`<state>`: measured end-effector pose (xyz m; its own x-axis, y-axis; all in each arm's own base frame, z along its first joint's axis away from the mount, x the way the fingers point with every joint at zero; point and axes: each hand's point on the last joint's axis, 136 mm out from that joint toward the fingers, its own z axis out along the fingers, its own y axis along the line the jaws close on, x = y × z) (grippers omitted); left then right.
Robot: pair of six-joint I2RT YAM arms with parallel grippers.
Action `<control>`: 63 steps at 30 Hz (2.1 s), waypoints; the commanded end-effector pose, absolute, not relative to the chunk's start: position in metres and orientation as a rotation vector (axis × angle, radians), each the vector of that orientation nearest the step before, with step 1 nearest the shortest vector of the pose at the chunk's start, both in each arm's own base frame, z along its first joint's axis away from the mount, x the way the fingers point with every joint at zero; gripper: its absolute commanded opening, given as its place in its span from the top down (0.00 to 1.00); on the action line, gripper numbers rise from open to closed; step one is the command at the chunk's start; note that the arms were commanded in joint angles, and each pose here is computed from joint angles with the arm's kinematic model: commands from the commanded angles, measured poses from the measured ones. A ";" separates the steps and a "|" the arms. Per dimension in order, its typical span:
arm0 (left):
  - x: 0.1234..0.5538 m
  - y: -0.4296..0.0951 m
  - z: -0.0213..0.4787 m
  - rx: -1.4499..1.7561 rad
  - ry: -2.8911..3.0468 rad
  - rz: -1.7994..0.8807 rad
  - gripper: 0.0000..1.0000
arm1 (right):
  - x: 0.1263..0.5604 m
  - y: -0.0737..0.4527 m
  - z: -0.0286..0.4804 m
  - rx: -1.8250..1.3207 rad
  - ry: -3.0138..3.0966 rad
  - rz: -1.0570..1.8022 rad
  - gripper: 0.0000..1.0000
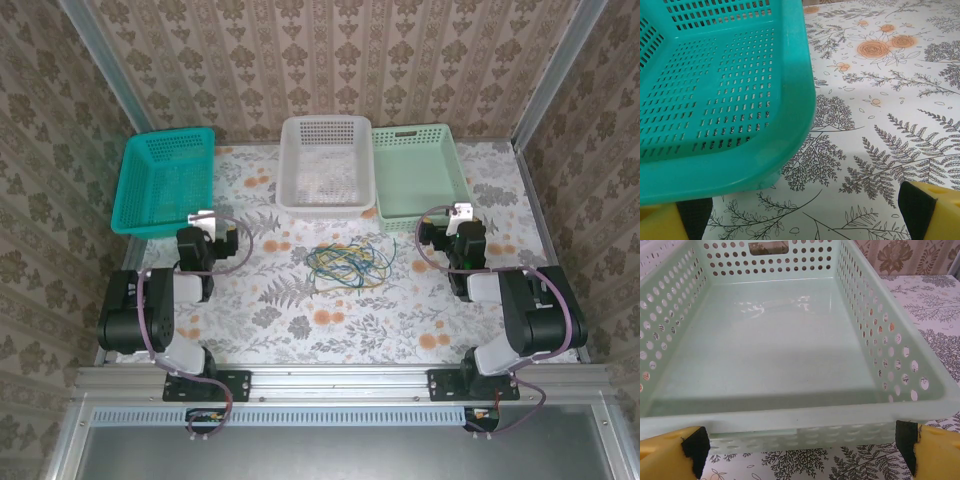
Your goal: Untangle the cables
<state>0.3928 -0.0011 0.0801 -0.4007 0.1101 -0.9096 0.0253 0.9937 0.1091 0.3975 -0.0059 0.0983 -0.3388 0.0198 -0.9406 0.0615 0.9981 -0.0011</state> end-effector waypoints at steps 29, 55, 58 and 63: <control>0.400 -0.001 0.104 0.081 1.933 0.102 0.00 | 0.400 -0.003 0.101 0.048 1.914 -0.019 0.00; 0.431 0.018 0.192 -0.328 2.483 -0.015 0.19 | 0.341 0.039 0.146 0.152 2.446 0.105 0.13; 0.452 0.009 0.178 -0.309 2.507 -0.076 0.20 | 0.338 0.053 0.151 0.112 2.474 0.166 0.16; 0.467 -0.006 0.152 -0.246 2.575 -0.066 0.21 | 0.315 0.069 0.137 0.121 2.624 0.225 0.15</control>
<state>0.4647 0.0099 0.1461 -0.8164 -0.2150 -0.5359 -0.2057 0.9755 -0.0781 0.3430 0.0589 0.1562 -0.7752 0.1089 -0.6223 0.0228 0.9892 0.1447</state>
